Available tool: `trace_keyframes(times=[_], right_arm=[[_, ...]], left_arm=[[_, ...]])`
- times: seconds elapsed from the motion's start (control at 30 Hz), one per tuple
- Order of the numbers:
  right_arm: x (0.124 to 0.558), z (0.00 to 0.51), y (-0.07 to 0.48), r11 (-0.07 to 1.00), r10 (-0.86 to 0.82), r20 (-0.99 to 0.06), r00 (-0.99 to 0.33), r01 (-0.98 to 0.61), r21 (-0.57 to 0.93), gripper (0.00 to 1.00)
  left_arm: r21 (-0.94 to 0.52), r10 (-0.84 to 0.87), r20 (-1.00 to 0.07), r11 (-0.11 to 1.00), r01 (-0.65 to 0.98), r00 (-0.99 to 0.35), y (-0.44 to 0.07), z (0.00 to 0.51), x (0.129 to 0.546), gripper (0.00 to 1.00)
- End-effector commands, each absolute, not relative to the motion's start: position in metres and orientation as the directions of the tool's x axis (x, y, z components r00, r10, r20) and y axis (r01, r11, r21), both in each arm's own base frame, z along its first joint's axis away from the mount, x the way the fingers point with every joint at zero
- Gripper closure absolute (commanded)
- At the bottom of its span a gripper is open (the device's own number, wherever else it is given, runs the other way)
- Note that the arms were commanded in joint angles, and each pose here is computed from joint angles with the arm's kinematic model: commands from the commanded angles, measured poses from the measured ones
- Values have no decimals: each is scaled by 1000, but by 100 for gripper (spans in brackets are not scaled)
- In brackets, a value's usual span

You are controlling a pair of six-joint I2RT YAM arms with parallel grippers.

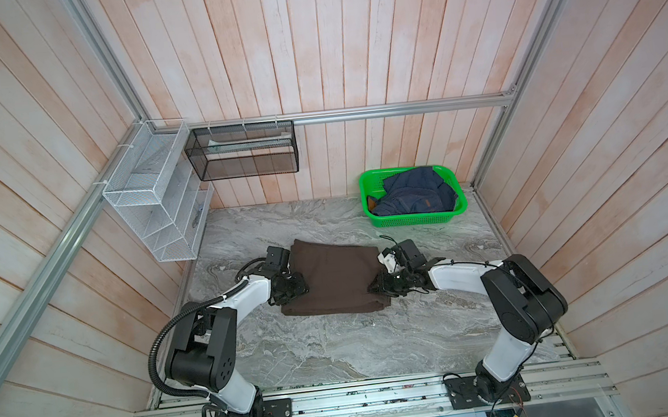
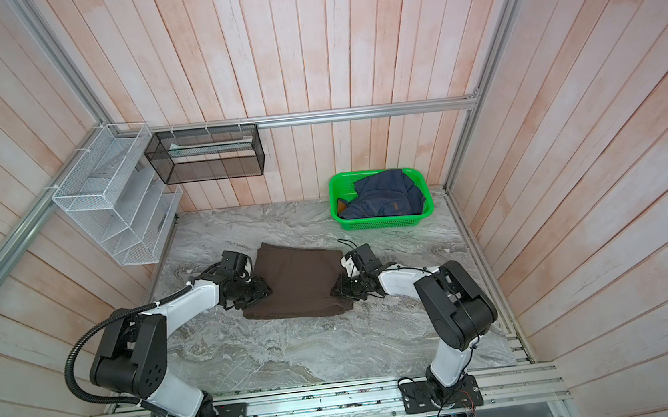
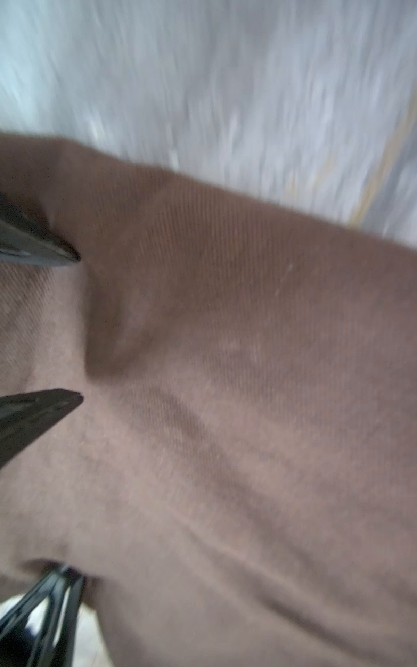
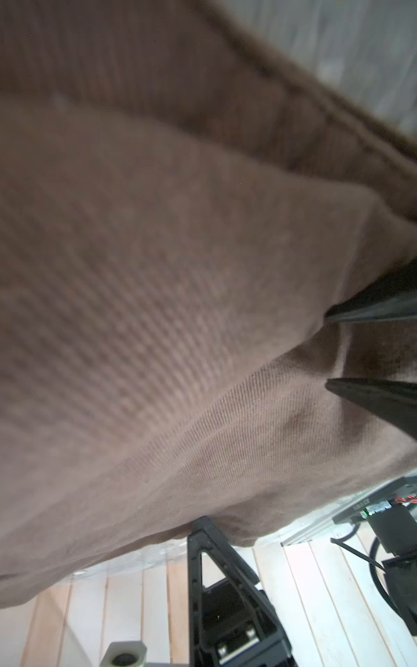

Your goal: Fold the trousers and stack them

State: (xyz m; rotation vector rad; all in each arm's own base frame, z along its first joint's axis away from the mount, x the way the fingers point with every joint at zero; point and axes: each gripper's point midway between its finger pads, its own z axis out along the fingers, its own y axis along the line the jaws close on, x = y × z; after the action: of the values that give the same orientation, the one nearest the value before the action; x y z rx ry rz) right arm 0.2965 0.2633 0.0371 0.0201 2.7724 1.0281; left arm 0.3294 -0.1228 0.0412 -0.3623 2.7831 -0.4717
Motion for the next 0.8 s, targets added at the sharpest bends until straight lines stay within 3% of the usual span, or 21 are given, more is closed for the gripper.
trace_keyframes(times=[0.0,0.17,0.3,0.5,0.77], right_arm=[[287,14,240,848,118,-87,-989,55,527,62],[319,68,244,856,113,-247,-962,-32,516,48],[333,116,235,860,137,-393,-909,-88,503,39],[338,165,191,870,236,-538,-809,-71,487,35],[326,178,146,866,323,-583,-746,-15,499,34]], left_arm=[[-147,-261,-219,961,-233,-940,-77,37,294,42],[-232,-216,-361,963,-137,-907,-116,104,307,42],[-256,-174,-406,964,-71,-897,-164,132,310,25],[-124,-135,-370,988,-96,-919,-213,111,314,23],[-45,-151,-342,989,-144,-928,-251,78,331,12]])
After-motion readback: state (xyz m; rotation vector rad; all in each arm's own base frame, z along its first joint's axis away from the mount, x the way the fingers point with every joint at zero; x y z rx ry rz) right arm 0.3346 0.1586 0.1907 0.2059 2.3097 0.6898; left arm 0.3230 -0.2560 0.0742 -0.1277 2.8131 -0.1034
